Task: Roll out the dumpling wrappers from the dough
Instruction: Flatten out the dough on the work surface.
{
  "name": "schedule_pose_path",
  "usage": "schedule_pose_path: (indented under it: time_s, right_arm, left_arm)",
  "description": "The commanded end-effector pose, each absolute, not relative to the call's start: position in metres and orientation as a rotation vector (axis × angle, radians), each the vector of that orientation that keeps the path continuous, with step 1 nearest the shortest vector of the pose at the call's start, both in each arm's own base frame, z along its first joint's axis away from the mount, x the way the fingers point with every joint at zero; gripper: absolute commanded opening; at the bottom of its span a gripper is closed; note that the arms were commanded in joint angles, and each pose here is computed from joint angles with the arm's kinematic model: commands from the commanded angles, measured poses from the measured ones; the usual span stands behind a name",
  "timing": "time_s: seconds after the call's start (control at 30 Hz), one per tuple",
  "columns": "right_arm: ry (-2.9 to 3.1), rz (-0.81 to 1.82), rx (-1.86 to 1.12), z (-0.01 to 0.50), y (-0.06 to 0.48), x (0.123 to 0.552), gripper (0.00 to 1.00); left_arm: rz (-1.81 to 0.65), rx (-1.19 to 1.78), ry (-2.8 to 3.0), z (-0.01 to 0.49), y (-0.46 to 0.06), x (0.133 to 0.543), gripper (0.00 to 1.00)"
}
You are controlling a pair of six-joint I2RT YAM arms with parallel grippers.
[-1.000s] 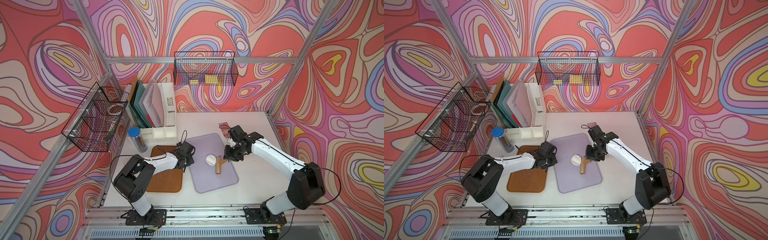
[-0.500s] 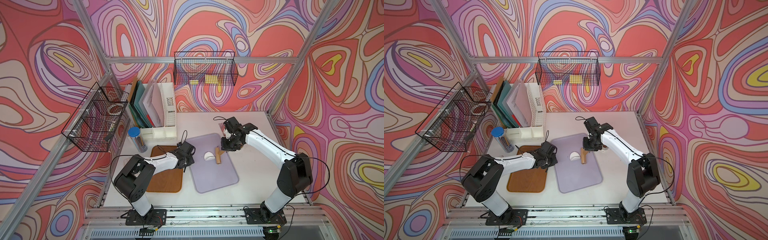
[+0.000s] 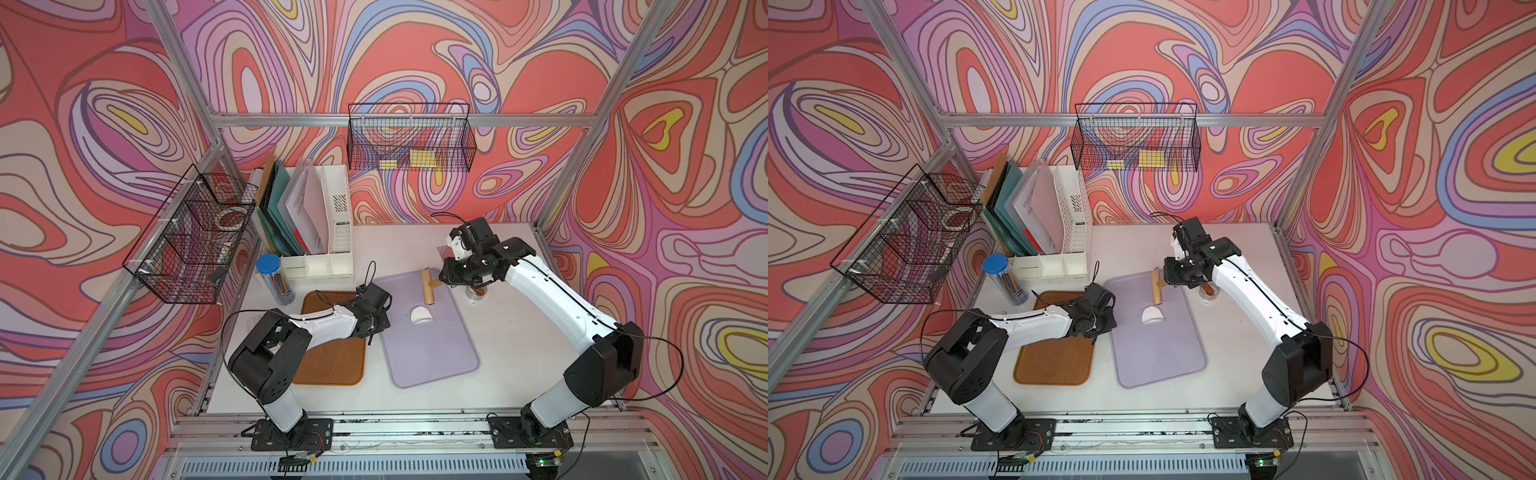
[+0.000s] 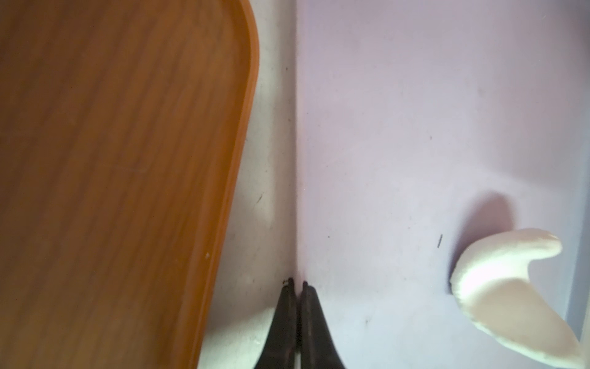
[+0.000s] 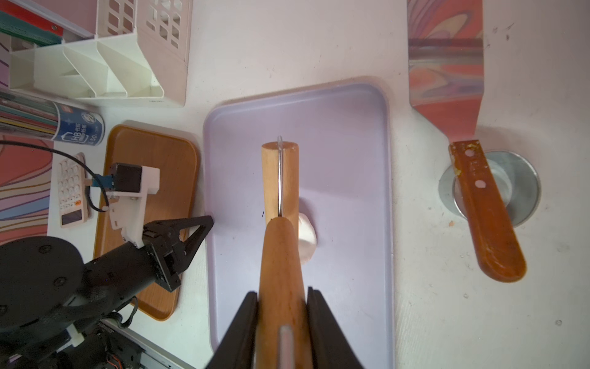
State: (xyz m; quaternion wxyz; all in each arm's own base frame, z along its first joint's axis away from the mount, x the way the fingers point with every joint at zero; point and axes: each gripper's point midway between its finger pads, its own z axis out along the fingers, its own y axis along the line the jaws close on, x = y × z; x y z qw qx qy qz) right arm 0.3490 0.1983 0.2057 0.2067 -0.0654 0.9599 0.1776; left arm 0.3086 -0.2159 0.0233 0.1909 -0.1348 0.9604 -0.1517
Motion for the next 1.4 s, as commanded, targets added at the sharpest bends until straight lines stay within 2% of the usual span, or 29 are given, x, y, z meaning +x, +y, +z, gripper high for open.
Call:
schedule_pose_path:
  time_s: [0.0, 0.47, 0.67, 0.87, 1.07, 1.23, 1.37]
  right_arm:
    - [2.681, 0.545, -0.209, 0.191, 0.208, 0.348, 0.0]
    - [2.835, 0.495, -0.223, 0.171, 0.207, 0.313, 0.0]
    - [2.845, 0.445, -0.185, 0.189, 0.2, 0.314, 0.0]
    - [2.896, 0.458, -0.181, 0.18, 0.203, 0.311, 0.0]
    - [2.898, 0.45, -0.137, 0.188, 0.205, 0.326, 0.0]
    - [2.952, 0.502, -0.133, 0.183, 0.212, 0.325, 0.0]
    - [3.037, 0.448, -0.105, 0.163, 0.208, 0.319, 0.0]
  left_arm:
    - [-0.472, -0.341, 2.687, 0.03, -0.226, 0.312, 0.0]
    - [-0.484, -0.339, 2.688, 0.029, -0.227, 0.31, 0.0]
    - [-0.487, -0.331, 2.688, 0.03, -0.228, 0.31, 0.0]
    - [-0.488, -0.326, 2.688, 0.029, -0.229, 0.31, 0.0]
    - [-0.469, -0.296, 2.689, 0.031, -0.229, 0.31, 0.0]
    - [-0.45, -0.277, 2.687, 0.03, -0.228, 0.31, 0.0]
    - [-0.448, -0.278, 2.688, 0.03, -0.228, 0.309, 0.0]
